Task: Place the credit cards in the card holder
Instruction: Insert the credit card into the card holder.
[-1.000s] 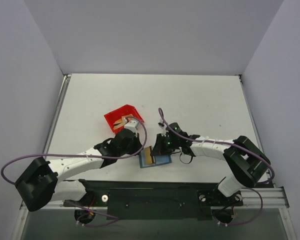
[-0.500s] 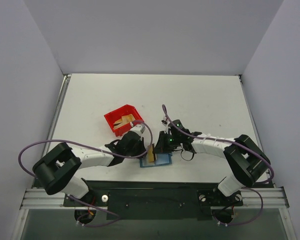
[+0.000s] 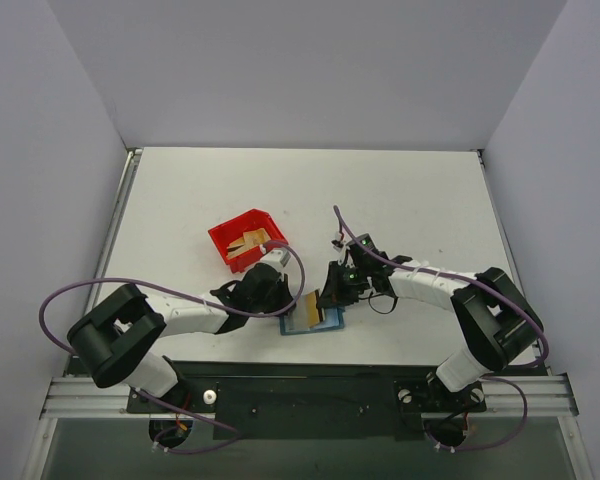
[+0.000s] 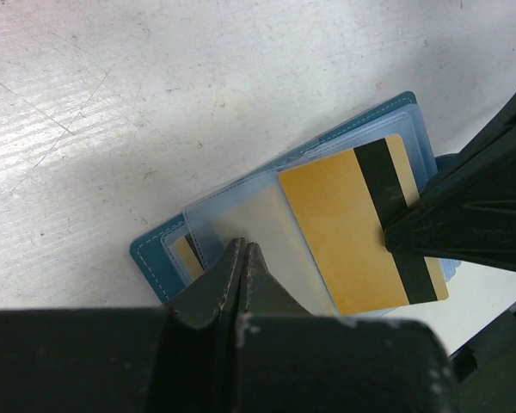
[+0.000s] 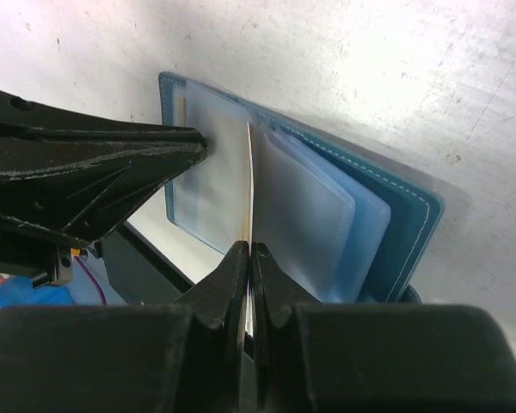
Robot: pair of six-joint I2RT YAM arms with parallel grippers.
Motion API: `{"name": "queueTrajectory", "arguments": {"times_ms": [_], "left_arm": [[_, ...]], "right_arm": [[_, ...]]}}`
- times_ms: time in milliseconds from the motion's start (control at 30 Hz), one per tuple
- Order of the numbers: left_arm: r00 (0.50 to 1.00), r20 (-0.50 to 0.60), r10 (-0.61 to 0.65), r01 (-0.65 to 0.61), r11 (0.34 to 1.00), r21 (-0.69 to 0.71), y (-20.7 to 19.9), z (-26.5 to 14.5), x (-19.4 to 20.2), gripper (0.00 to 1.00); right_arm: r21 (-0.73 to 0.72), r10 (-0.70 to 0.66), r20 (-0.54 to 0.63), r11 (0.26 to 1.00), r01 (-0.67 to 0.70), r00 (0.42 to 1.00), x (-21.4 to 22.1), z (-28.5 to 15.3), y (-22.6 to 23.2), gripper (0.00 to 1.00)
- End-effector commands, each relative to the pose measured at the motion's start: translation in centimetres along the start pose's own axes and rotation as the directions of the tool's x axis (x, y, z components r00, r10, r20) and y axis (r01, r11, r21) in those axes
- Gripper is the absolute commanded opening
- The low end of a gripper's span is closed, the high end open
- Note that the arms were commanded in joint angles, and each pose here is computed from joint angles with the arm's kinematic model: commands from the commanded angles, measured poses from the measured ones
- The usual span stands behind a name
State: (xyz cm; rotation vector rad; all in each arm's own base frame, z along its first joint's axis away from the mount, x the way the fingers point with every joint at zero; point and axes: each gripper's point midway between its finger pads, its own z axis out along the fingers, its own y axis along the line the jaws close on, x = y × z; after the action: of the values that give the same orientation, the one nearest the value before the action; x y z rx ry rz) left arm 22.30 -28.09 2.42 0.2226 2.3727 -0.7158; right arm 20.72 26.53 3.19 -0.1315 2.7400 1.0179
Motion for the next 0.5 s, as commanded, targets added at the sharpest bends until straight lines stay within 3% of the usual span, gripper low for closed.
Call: {"name": "queueTrajectory", "arguments": {"times_ms": [0, 467], "left_arm": [[0.997, -0.071, 0.003, -0.005, 0.999, -0.038, 1.4, -0.3, 2.4, 0.00], [0.999, -0.054, -0.003, 0.000, 0.998, -0.060, 1.9, -1.5, 2.2, 0.00]], "right_arm": [[-0.018, 0.004, -0.051, 1.000, -0.005, 0.999, 0.9, -0.5, 0.3, 0.00], [0.039, 0.088, -0.035, 0.995, -0.087, 0.995, 1.3, 0.2, -1.4, 0.00]]}}
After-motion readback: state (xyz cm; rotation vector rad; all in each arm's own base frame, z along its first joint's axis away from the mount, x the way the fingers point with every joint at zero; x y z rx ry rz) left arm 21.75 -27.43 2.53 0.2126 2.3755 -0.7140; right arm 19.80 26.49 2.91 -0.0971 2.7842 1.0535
